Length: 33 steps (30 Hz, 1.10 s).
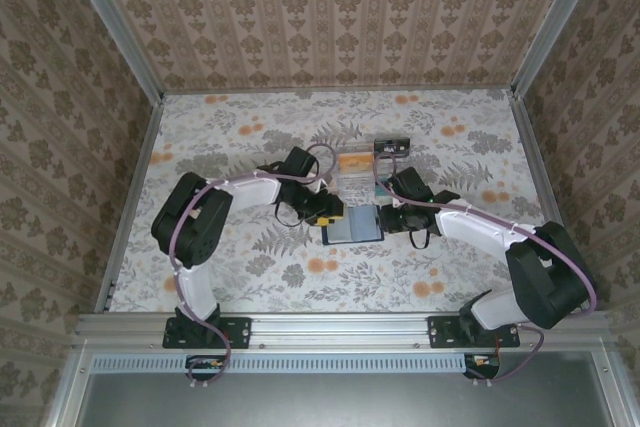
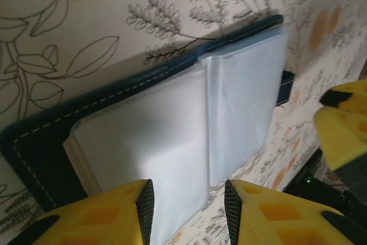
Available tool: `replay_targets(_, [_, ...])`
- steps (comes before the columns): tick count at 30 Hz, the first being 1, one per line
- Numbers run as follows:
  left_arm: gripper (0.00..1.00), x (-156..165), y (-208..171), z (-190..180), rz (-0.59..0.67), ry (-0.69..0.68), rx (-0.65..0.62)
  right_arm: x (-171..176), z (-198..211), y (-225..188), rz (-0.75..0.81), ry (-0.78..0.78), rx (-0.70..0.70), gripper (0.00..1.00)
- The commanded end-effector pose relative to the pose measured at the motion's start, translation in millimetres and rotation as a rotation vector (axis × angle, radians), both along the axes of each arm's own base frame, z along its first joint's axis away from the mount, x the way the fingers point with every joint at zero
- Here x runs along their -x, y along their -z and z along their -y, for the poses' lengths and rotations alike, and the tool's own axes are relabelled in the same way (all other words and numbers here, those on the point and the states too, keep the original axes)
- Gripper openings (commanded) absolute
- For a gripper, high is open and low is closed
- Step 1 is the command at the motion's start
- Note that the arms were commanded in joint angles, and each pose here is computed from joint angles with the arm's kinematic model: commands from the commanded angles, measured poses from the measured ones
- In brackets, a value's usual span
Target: Take the credit cards out of the card holder
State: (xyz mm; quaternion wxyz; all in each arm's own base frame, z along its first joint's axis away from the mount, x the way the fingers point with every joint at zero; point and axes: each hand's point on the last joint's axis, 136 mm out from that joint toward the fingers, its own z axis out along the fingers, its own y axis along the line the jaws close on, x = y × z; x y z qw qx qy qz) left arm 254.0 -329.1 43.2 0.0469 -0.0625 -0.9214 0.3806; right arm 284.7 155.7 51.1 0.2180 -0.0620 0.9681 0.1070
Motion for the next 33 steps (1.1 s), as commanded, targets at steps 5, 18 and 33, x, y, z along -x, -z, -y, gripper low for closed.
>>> replay_targets(5, [0.4, 12, 4, 16, -0.035, 0.094, -0.002, 1, -2, -5, 0.004, 0.028, -0.026, 0.3])
replay_targets(18, [0.49, -1, -33, 12, 0.113, 0.091, -0.011, -9, 9, -28, 0.102, 0.084, -0.007, 0.36])
replay_targets(33, [1.0, -79, -143, -173, 0.705, -0.464, -0.343, -10, 115, -117, 0.614, 0.419, 0.181, 0.97])
